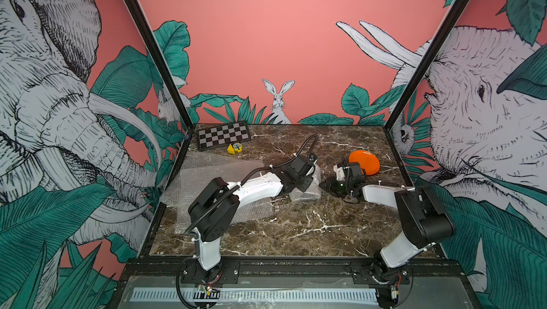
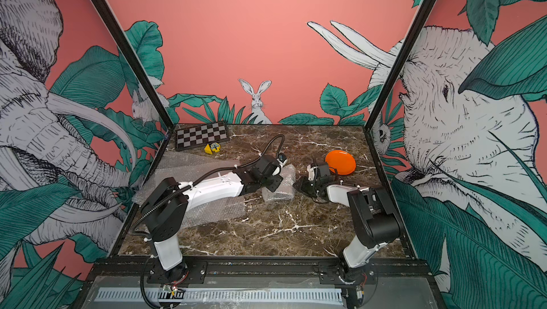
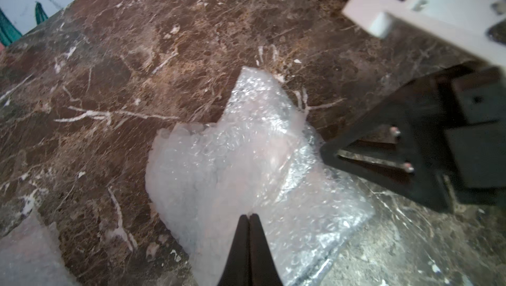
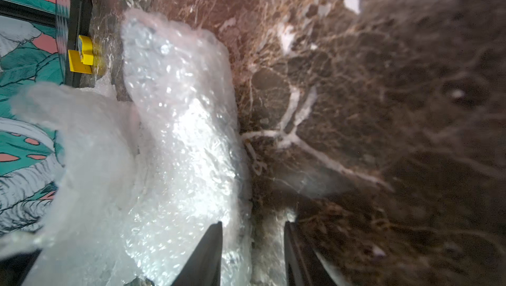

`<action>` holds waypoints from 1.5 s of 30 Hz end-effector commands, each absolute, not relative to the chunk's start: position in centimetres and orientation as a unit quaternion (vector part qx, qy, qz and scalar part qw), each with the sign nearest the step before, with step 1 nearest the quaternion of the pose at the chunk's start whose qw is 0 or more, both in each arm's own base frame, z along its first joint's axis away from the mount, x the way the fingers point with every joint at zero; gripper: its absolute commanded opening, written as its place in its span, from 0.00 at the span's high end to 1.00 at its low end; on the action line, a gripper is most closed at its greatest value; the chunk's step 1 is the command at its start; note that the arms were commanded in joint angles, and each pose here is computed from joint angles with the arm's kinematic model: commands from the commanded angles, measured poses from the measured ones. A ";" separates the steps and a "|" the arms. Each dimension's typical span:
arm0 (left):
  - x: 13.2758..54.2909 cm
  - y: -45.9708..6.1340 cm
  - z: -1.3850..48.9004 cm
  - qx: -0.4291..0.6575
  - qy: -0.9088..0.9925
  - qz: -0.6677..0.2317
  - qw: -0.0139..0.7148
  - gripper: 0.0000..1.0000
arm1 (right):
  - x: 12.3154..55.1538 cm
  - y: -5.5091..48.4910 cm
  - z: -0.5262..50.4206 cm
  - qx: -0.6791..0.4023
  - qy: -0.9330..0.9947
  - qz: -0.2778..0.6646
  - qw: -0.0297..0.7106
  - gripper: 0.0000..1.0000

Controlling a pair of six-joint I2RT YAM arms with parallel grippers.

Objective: Unpack dinner plates from bubble wrap
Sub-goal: Unwrap the bubble wrap at the center of the board.

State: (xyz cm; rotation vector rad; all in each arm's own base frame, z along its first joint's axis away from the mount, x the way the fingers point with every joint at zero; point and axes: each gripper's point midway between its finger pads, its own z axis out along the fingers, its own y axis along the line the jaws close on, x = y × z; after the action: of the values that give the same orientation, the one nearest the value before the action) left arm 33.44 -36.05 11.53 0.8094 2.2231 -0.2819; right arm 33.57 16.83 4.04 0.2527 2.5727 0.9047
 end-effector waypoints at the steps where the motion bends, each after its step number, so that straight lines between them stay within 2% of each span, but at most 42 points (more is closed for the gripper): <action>1: 34.4 -34.7 14.1 0.227 0.871 -0.160 0.405 1.00 | 34.1 16.3 6.1 0.069 0.923 0.303 0.228 0.58; 7: 34.3 -32.8 14.4 0.197 0.873 -0.153 0.419 1.00 | 34.4 17.4 8.4 0.035 0.917 0.309 0.247 0.57; 15: 34.1 -31.2 14.1 0.174 0.878 -0.138 0.424 1.00 | 34.5 21.0 9.3 -0.031 0.918 0.317 0.237 0.57; 30: 33.1 -27.9 13.4 0.145 0.883 -0.104 0.434 1.00 | 33.6 23.1 5.5 -0.057 0.934 0.301 0.182 0.57; 31: 33.1 -27.6 13.5 0.144 0.883 -0.099 0.436 0.98 | 33.5 23.2 5.4 -0.058 0.935 0.301 0.180 0.57; 35: 32.9 -26.0 14.0 0.150 0.880 -0.066 0.445 0.73 | 33.4 23.3 5.2 -0.060 0.935 0.301 0.177 0.57; 38: 32.7 -24.7 14.8 0.156 0.878 -0.035 0.452 0.60 | 33.3 23.3 5.2 -0.061 0.936 0.300 0.176 0.57; 45: 32.3 -23.8 18.7 0.197 0.858 -0.018 0.473 0.51 | 33.3 23.3 4.9 -0.061 0.937 0.299 0.173 0.57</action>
State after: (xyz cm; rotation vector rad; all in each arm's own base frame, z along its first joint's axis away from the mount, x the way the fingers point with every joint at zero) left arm 32.35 -24.72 16.52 0.4537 2.1339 -0.0889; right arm 33.33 22.98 5.25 -0.1459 2.6485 0.8498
